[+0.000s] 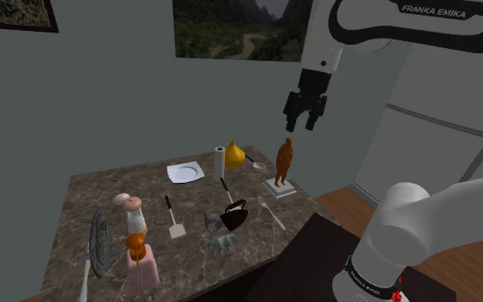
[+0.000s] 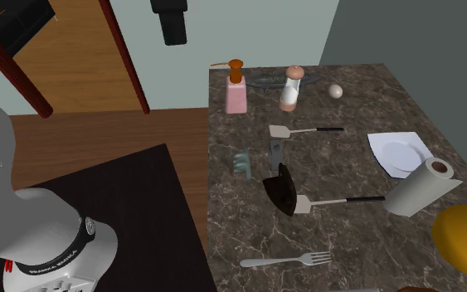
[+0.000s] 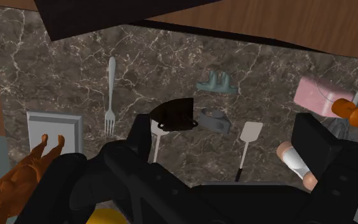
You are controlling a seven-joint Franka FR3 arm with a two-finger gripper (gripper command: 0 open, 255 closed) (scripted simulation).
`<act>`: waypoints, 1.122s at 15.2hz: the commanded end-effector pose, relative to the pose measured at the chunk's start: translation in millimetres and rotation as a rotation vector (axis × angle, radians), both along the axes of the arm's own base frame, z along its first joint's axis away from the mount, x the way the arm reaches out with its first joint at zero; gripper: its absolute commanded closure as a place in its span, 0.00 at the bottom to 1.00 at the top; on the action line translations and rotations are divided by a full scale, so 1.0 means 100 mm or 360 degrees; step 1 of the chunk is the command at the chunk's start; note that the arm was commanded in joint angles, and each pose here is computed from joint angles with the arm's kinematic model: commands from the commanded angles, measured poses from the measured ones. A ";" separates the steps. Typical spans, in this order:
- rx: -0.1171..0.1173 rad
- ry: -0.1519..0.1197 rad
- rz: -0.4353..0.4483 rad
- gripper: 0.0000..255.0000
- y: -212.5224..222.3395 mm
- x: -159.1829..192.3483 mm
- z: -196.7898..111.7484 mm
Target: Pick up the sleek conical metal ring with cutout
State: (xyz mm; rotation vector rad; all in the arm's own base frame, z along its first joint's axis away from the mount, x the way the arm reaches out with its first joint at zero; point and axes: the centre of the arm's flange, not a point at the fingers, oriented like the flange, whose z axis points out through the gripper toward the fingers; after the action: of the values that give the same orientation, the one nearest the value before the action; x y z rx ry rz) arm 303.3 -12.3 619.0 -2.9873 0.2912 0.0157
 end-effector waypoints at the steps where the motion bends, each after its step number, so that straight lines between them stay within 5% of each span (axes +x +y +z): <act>1: 0.0000 0.0000 0.0000 0.00 0.00 0.00 0.00; 17: -0.0089 -0.0035 0.0506 0.00 0.29 1.17 -1.75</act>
State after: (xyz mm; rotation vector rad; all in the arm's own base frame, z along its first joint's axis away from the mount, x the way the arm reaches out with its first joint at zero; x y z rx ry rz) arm 414.4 12.7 457.6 -3.0502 -0.1579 0.0120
